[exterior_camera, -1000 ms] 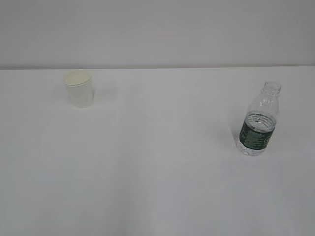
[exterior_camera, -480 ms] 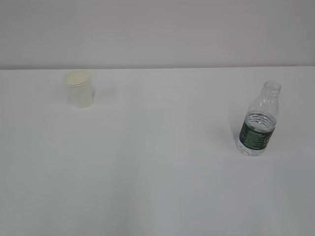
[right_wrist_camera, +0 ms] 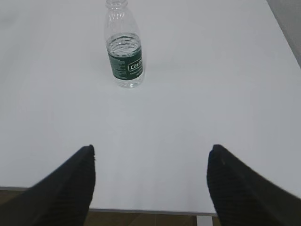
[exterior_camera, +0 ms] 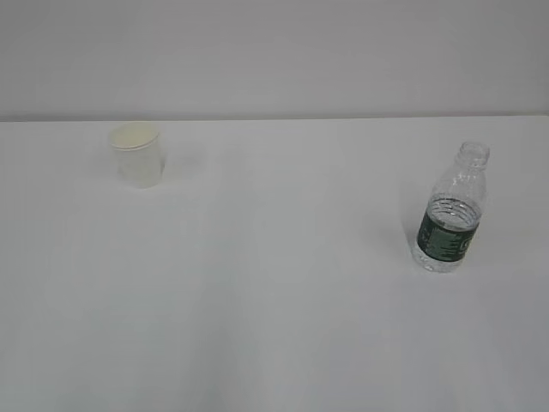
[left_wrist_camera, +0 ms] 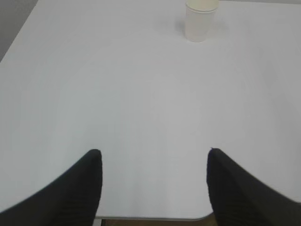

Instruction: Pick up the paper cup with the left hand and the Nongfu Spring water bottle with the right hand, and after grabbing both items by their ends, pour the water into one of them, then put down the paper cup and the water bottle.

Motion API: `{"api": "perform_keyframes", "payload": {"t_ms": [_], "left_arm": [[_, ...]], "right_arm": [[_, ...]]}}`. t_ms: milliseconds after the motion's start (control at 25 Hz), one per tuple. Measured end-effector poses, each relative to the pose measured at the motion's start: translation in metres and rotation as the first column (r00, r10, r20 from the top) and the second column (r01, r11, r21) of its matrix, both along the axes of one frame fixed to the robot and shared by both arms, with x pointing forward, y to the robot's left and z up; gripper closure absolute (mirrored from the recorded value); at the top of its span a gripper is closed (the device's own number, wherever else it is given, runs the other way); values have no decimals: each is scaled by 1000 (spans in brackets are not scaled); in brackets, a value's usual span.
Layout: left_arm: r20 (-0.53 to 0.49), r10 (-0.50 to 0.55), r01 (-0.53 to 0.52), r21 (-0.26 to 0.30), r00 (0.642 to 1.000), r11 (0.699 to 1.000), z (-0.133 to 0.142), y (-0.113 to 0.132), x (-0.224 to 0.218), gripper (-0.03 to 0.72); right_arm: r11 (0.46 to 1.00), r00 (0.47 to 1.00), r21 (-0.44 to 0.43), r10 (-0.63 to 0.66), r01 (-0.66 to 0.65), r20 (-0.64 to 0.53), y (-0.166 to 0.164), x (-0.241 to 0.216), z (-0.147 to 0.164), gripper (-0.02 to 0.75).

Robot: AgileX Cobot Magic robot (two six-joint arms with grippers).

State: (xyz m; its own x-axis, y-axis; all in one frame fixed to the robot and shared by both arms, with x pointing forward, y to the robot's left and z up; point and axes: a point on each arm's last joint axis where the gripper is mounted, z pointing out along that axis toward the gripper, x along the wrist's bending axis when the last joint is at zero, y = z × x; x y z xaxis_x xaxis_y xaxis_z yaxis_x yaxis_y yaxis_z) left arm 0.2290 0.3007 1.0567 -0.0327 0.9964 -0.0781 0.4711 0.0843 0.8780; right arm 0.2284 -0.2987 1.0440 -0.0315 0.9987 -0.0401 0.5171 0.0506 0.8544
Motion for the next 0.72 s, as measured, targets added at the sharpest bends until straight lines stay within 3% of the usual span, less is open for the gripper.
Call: {"api": "perform_keyframes", "payload": {"t_ms": [600, 720], "left_arm": [[0, 0, 0, 0, 1000, 1000, 0, 0, 0, 205], [63, -3, 3, -5, 998, 1000, 8, 0, 0, 206]], "right_arm": [[1000, 1000, 4, -3, 3, 0, 0, 0, 0, 183], [999, 999, 20, -46, 46, 0, -3, 0, 0, 183]]}}
